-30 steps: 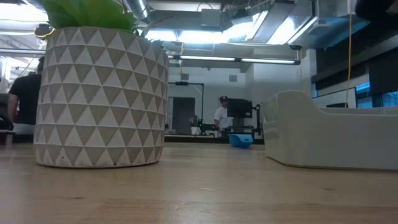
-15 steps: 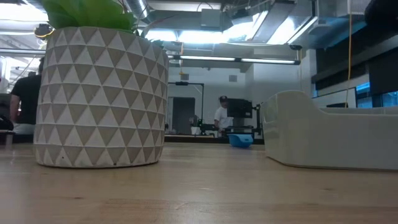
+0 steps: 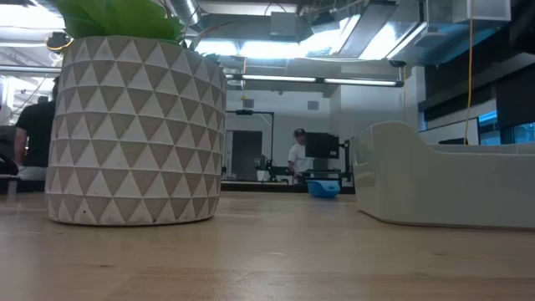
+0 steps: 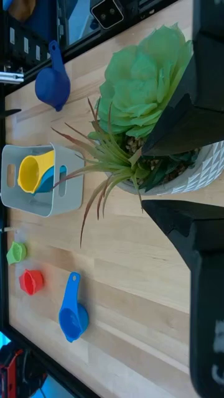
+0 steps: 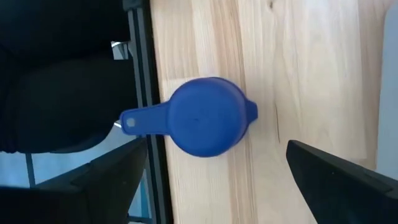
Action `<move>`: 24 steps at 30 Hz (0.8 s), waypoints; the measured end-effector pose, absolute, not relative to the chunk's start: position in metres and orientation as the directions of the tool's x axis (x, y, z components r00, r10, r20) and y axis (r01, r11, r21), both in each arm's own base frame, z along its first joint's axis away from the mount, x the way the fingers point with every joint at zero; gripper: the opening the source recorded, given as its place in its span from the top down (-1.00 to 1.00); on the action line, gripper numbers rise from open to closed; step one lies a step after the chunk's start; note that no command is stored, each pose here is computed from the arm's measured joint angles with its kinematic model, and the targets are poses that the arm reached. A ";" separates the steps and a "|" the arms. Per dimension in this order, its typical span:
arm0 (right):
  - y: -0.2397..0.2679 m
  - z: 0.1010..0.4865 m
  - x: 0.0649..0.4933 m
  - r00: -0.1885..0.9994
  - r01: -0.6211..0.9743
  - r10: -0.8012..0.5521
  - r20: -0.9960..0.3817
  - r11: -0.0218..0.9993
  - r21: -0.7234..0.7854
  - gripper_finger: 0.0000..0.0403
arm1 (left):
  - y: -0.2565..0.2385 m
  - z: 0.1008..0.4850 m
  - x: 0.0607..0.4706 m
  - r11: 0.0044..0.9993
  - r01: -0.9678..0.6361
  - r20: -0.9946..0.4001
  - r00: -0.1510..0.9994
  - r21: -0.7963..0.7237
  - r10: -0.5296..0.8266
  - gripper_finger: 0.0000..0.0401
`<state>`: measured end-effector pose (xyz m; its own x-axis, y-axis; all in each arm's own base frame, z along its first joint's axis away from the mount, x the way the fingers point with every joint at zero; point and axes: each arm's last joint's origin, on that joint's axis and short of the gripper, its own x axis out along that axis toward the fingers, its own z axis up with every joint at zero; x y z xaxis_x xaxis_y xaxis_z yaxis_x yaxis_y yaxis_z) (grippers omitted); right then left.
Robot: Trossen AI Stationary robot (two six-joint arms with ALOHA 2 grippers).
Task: Nest measuring cups in basket
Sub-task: Stack the violet measuring cup on top of the yellow measuring cup in the grey bin
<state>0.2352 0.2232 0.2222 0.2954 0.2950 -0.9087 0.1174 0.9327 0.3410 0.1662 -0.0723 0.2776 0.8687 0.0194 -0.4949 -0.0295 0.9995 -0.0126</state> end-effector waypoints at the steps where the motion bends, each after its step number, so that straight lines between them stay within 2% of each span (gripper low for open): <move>1: 0.223 0.221 0.235 0.293 0.119 0.294 -0.910 0.933 0.340 -0.93 | -0.072 0.278 0.166 0.999 -0.030 -0.495 0.869 -0.013 0.019 0.41; 12: 0.229 0.196 0.242 0.236 0.125 0.241 -0.942 0.953 0.275 -0.93 | -0.072 0.278 0.166 0.999 -0.030 -0.495 0.869 -0.012 0.020 0.41; 24: 0.247 0.183 0.245 0.269 0.093 0.294 -0.917 0.940 0.329 -0.93 | -0.072 0.278 0.166 0.999 -0.030 -0.495 0.869 -0.012 0.020 0.41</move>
